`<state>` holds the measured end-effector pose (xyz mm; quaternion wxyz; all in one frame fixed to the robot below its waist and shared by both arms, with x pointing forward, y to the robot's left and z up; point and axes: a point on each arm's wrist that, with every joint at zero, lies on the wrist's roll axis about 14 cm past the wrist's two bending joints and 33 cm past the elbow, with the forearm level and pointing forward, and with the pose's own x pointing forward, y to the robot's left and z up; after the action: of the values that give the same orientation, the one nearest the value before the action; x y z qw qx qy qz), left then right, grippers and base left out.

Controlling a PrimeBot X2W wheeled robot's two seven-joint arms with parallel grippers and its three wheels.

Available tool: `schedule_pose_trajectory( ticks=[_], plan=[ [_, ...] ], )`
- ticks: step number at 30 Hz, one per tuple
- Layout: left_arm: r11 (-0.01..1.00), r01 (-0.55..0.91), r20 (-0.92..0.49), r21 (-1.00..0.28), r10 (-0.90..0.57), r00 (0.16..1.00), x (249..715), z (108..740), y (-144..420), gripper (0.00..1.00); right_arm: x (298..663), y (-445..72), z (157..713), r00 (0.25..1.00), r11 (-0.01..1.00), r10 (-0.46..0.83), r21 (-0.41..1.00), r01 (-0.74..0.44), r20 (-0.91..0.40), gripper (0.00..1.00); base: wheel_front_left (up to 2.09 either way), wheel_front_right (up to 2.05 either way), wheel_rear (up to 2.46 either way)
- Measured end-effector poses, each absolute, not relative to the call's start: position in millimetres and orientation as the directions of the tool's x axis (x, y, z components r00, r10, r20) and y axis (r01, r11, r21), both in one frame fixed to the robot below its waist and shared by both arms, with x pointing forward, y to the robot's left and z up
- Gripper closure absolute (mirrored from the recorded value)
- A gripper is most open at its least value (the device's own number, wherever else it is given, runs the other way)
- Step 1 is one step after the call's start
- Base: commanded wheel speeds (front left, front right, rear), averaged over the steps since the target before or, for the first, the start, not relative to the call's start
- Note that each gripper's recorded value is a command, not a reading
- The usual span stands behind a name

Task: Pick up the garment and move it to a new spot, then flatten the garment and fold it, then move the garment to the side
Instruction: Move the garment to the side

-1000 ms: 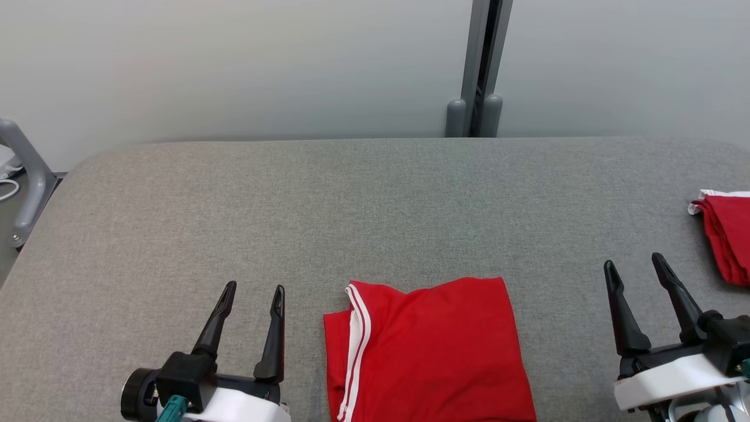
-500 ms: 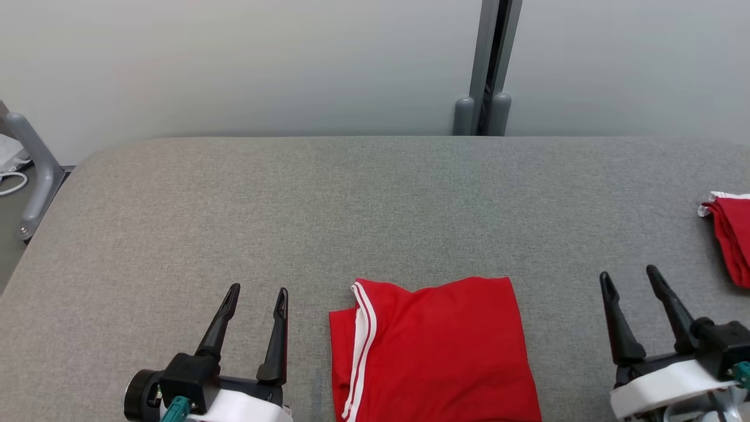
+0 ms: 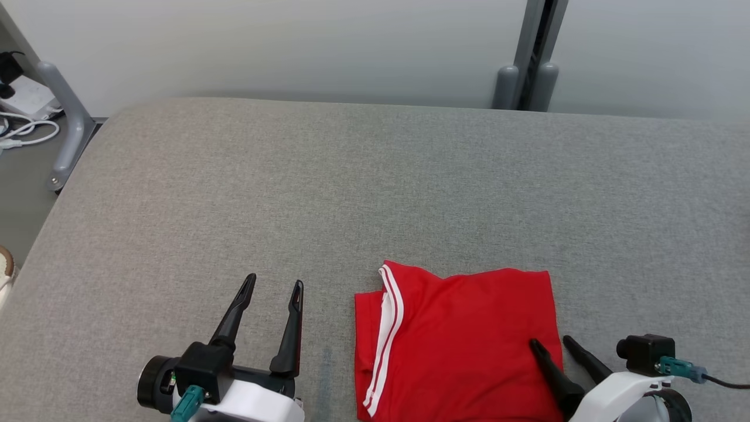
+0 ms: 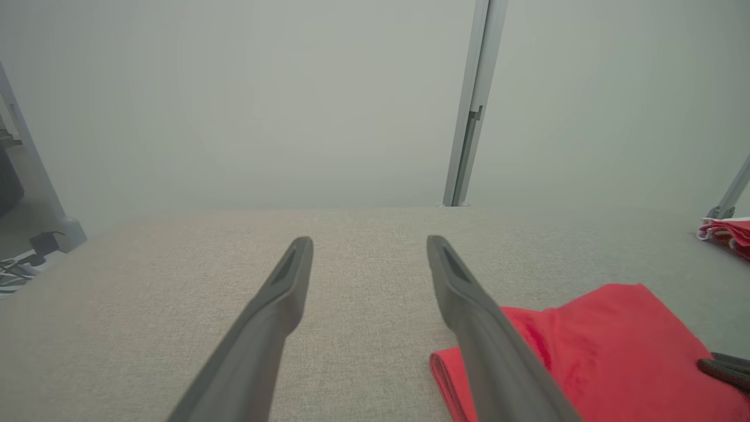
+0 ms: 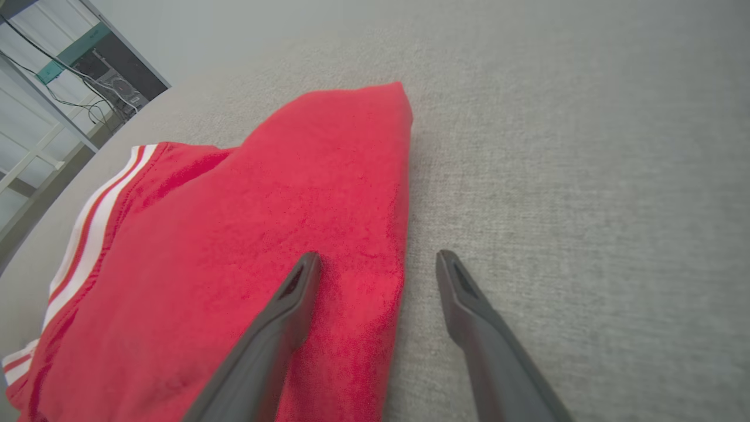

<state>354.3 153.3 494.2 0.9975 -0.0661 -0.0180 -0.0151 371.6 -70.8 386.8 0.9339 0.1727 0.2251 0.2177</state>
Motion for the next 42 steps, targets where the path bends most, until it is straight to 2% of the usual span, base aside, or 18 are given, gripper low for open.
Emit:
schedule_pose_trajectory(
  ticks=[8, 9, 10, 18, 19, 24, 27, 36, 42],
  plan=[
    [0.992, 0.014, 0.035, -0.129, -0.009, 0.999, 351, 494, 159, 0.00, 369, -48, 381, 0.733, 0.805, 0.557, 0.472, -0.361, -0.390, 0.00, 0.00, 0.00, 0.00],
    [0.992, 0.012, 0.038, -0.128, -0.007, 0.999, 350, 495, 159, 0.00, 367, -41, 381, 0.712, 0.793, 0.579, 0.475, -0.381, -0.396, 0.95, 0.00, 0.00, 0.00],
    [0.992, 0.013, 0.044, -0.128, -0.007, 0.999, 350, 496, 160, 0.00, 365, -40, 382, 0.709, 0.791, 0.589, 0.455, -0.408, -0.388, 1.00, 0.00, 0.00, 0.00],
    [0.989, 0.084, 0.053, -0.123, -0.078, 0.996, 359, 498, 138, 0.00, 389, -84, 390, 0.747, 0.840, 0.542, 0.238, -0.487, -0.386, 1.00, 0.00, 0.00, 0.00],
    [0.986, 0.110, 0.057, -0.122, -0.104, 0.993, 365, 500, 130, 0.00, 398, -99, 394, 0.755, 0.847, 0.527, 0.162, -0.507, -0.391, 1.00, 0.00, 0.00, 0.00],
    [0.966, 0.230, 0.082, -0.114, -0.222, 0.972, 390, 505, 94, 0.00, 441, -156, 415, 0.807, 0.864, 0.449, -0.047, -0.502, -0.383, 1.00, 0.00, 0.00, 0.00],
    [0.938, 0.327, 0.095, -0.111, -0.318, 0.943, 410, 505, 63, 0.00, 467, -201, 431, 0.842, 0.861, 0.384, -0.182, -0.475, -0.379, 1.00, 0.00, 0.00, 0.00],
    [0.853, 0.510, 0.120, -0.113, -0.497, 0.859, 446, 495, 1, 0.00, 507, -291, 458, 0.905, 0.866, 0.231, -0.348, -0.359, -0.358, 1.00, 0.00, 0.00, 0.00],
    [0.806, 0.575, 0.095, -0.141, -0.567, 0.818, 469, 466, -27, 0.00, 527, -348, 465, 0.930, 0.868, 0.111, -0.422, -0.262, -0.351, 1.00, 0.00, 0.00, 0.00]
  ],
)
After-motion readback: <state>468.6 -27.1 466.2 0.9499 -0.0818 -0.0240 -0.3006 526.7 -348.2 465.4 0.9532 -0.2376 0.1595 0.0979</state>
